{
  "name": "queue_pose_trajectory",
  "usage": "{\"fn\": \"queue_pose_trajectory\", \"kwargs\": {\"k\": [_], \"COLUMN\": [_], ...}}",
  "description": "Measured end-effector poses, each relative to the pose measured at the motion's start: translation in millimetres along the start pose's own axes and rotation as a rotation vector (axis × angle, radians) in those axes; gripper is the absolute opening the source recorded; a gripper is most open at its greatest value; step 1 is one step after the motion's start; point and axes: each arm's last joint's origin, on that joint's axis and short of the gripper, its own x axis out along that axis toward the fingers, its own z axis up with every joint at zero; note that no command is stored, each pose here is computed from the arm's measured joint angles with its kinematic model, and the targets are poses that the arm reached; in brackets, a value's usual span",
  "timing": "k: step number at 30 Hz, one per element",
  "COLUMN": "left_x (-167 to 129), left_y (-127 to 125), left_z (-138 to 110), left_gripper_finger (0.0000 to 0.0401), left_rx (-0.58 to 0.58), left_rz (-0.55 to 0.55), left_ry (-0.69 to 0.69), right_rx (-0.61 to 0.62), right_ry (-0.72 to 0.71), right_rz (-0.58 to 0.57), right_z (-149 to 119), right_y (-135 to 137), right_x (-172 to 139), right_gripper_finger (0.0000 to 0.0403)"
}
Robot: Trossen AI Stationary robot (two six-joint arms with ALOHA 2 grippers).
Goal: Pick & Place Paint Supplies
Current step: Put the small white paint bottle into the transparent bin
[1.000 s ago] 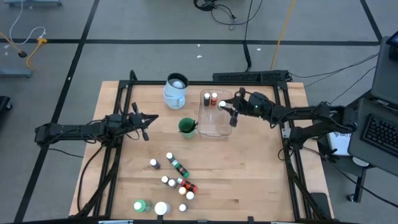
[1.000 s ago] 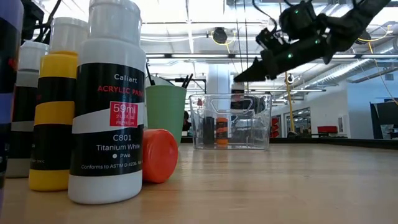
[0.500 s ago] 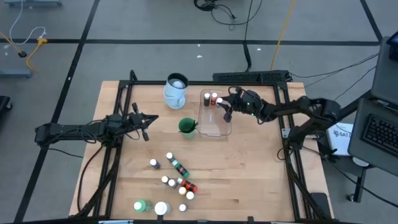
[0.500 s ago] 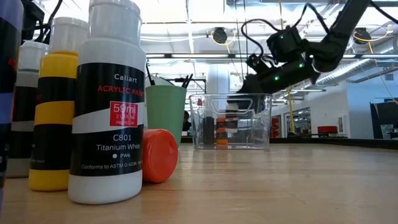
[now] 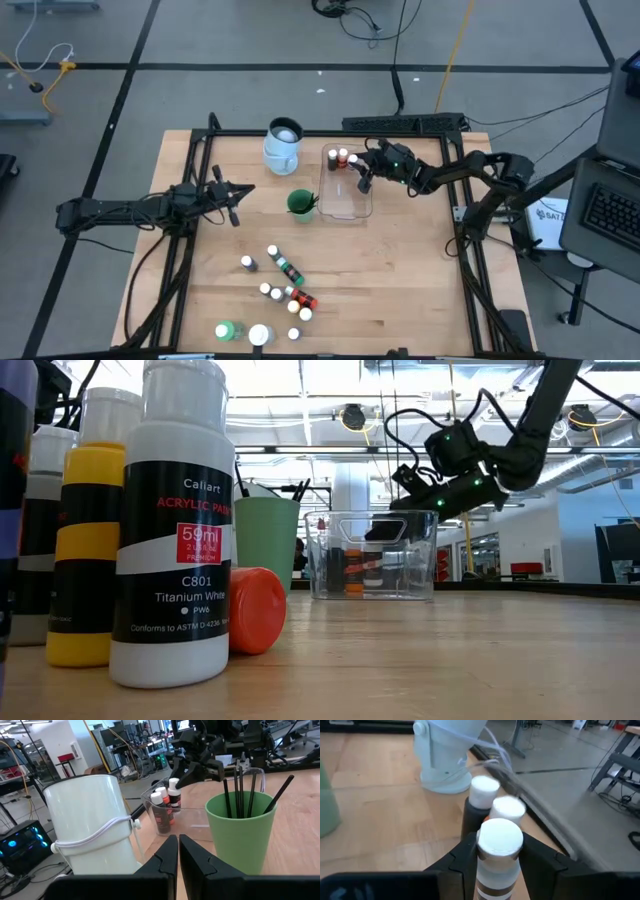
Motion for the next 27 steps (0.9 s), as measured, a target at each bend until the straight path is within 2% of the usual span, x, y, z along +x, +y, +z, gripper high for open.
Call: {"fn": "queue_pose_trajectory", "kwargs": {"k": [4,9,14,19,27], "left_x": [0.0,0.0,0.0,0.0,0.0], "left_y": [0.1,0.0,0.1,0.1,0.1], "left_z": [0.0,0.1,0.2,0.2,0.1], "left_gripper_finger": [0.0021,0.0021,0.0021,0.0021,0.0021], "left_rx": [0.000,-0.002,-0.001,-0.001,-0.001], "left_rz": [0.001,0.001,0.002,0.002,0.001], "left_ry": [0.000,0.000,-0.002,-0.002,-0.001], "right_rx": [0.000,-0.010,-0.047,-0.048,-0.078], "right_ry": [0.012,0.004,-0.084,-0.143,-0.157], "right_rz": [-0.005,-0.026,-0.062,-0.073,0.018], "right_z": [-6.5,-7.2,1.7,8.1,24.3], "right_y": [-2.2,-5.0,-6.4,-7.4,17.6], "right_x": [3.6,4.4,4.0,2.8,-6.9], "right_gripper_finger": [0.0113,0.0143,0.0170,0.0178,0.0168]}}
